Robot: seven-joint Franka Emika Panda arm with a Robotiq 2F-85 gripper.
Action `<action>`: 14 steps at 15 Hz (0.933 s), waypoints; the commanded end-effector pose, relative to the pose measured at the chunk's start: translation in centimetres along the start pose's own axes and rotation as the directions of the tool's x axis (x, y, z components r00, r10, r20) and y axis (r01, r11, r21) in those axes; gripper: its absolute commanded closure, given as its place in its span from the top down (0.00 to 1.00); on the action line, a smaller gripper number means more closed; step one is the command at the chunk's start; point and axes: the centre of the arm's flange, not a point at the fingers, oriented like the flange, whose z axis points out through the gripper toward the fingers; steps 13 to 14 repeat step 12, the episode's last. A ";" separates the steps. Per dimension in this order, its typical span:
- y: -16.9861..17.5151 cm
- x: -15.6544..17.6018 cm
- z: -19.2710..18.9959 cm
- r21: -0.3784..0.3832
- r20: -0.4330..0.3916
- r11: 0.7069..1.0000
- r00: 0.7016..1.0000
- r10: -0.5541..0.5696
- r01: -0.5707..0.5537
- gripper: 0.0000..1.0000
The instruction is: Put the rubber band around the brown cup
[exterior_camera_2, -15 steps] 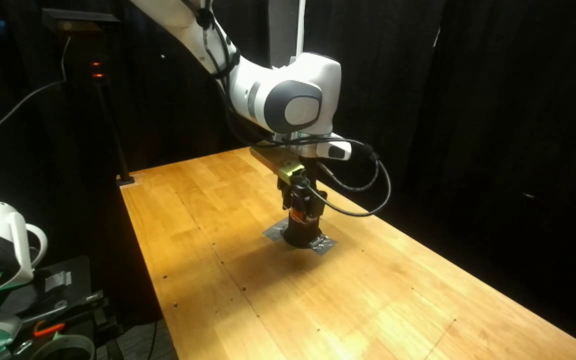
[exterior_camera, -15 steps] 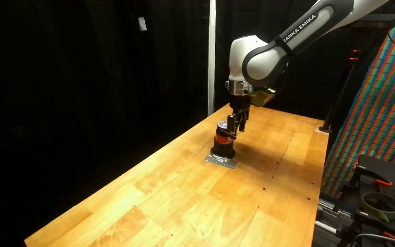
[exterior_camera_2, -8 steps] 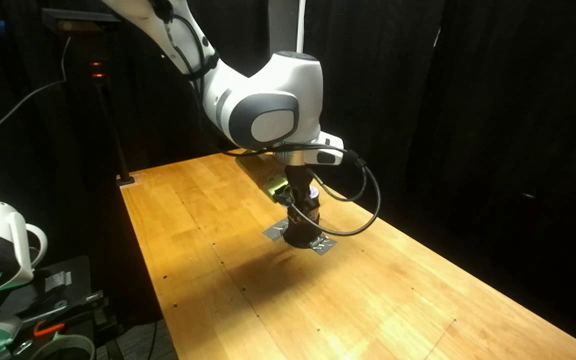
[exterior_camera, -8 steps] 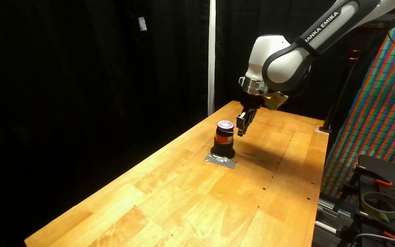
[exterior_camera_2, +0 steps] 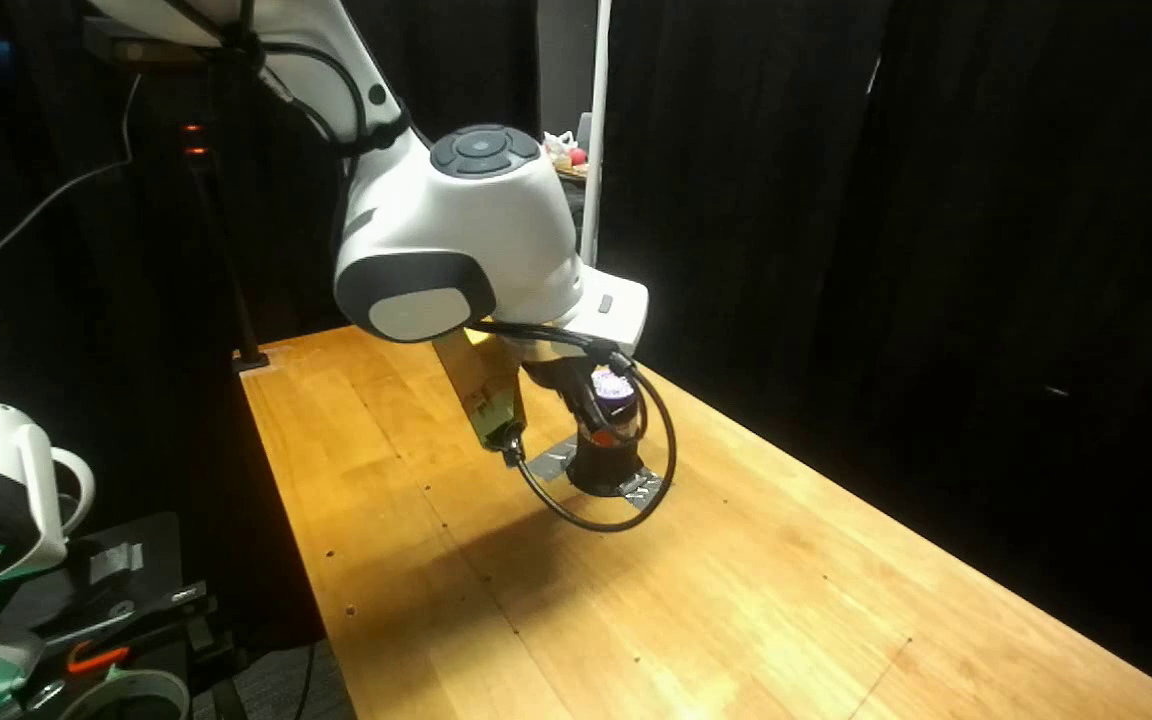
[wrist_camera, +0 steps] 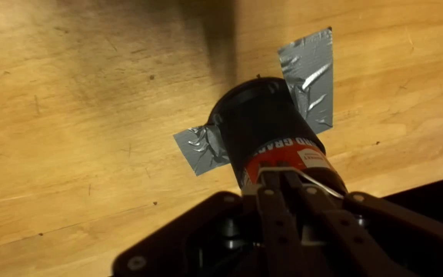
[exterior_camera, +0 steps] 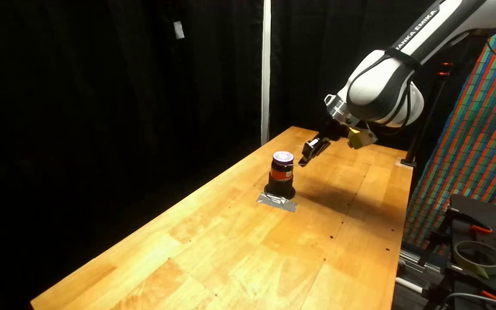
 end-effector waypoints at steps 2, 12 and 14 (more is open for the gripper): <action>0.8 -2.5 -1.7 0.079 -0.163 0.997 0.986 0.019 -0.006 0.09; 0.3 -1.1 -2.1 0.116 -0.223 0.993 0.974 0.049 -0.023 0.31; 0.3 -1.1 -2.1 0.116 -0.223 0.993 0.974 0.049 -0.023 0.31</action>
